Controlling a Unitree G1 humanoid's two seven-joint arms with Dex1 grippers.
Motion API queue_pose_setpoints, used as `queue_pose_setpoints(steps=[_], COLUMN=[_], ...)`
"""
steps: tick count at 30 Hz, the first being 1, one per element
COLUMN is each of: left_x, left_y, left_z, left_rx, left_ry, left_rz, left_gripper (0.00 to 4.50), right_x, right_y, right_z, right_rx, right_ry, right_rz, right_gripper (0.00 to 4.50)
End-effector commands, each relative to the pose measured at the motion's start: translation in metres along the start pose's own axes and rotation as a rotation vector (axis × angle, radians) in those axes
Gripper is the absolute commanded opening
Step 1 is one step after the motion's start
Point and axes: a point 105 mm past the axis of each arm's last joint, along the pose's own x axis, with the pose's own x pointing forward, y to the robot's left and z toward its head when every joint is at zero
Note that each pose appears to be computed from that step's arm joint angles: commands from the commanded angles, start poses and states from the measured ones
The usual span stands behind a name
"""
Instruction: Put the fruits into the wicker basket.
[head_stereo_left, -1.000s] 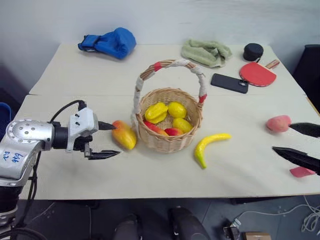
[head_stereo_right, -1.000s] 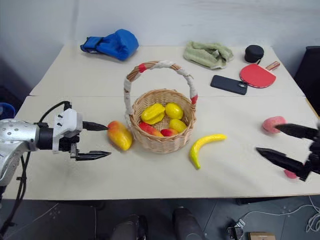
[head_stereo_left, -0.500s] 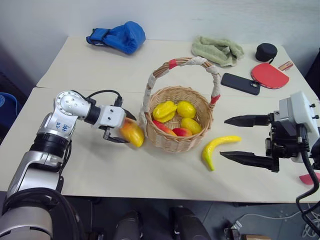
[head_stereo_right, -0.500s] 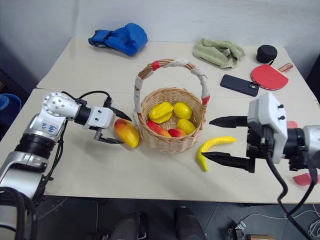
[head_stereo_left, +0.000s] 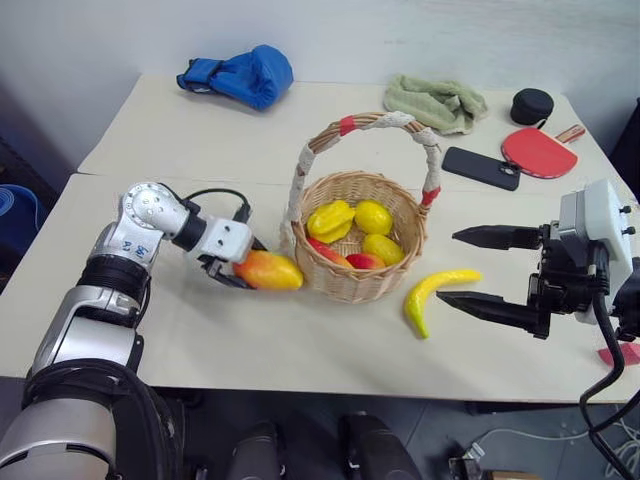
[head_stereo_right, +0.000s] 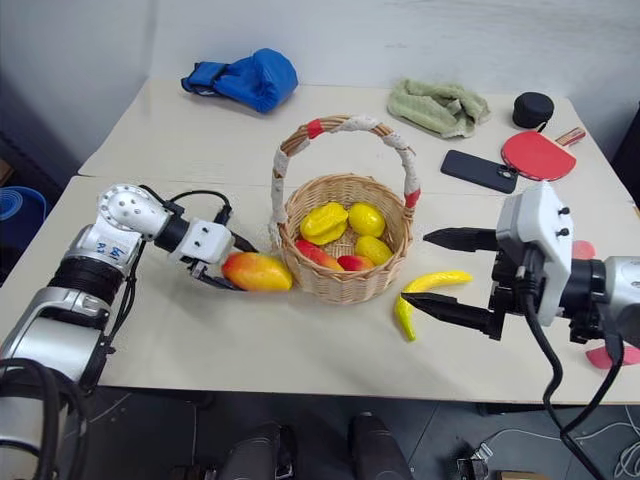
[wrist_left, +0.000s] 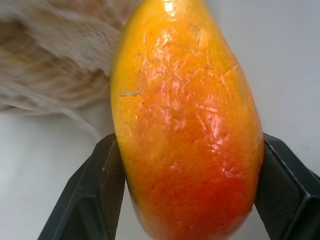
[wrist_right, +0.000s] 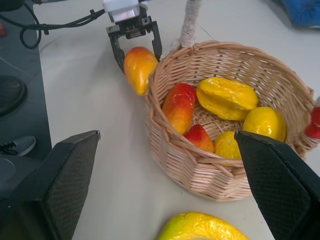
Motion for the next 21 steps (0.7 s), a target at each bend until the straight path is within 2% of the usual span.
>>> queue_pose_setpoints(steps=[1,7,11,17,21], left_x=[-0.018,-0.026,-0.009,0.016,0.025], left_y=[-0.007,-0.004,0.011,0.028,0.032], left_z=[0.049,0.109,0.115,0.118,0.118], left_rx=[-0.073,-0.169,-0.26,-0.487,-0.546], left_ry=[-0.217,-0.372,-0.28,-0.224,-0.202], left_rz=[-0.068,-0.049,0.083,0.242,0.307], left_gripper=[3.01,3.01,3.01,3.01,3.01], right_x=[-0.003,-0.001,-0.002,0.0,0.001], right_y=[0.004,0.004,0.006,0.007,0.008], right_z=[0.009,0.008,0.008,0.006,0.006], right_rx=[-0.032,-0.031,-0.028,-0.028,-0.031], right_ry=[-0.033,-0.04,-0.043,-0.048,-0.056], right_rz=[-0.012,-0.023,-0.026,-0.038,-0.04], right_gripper=[4.5,4.5,4.5,4.5,4.5])
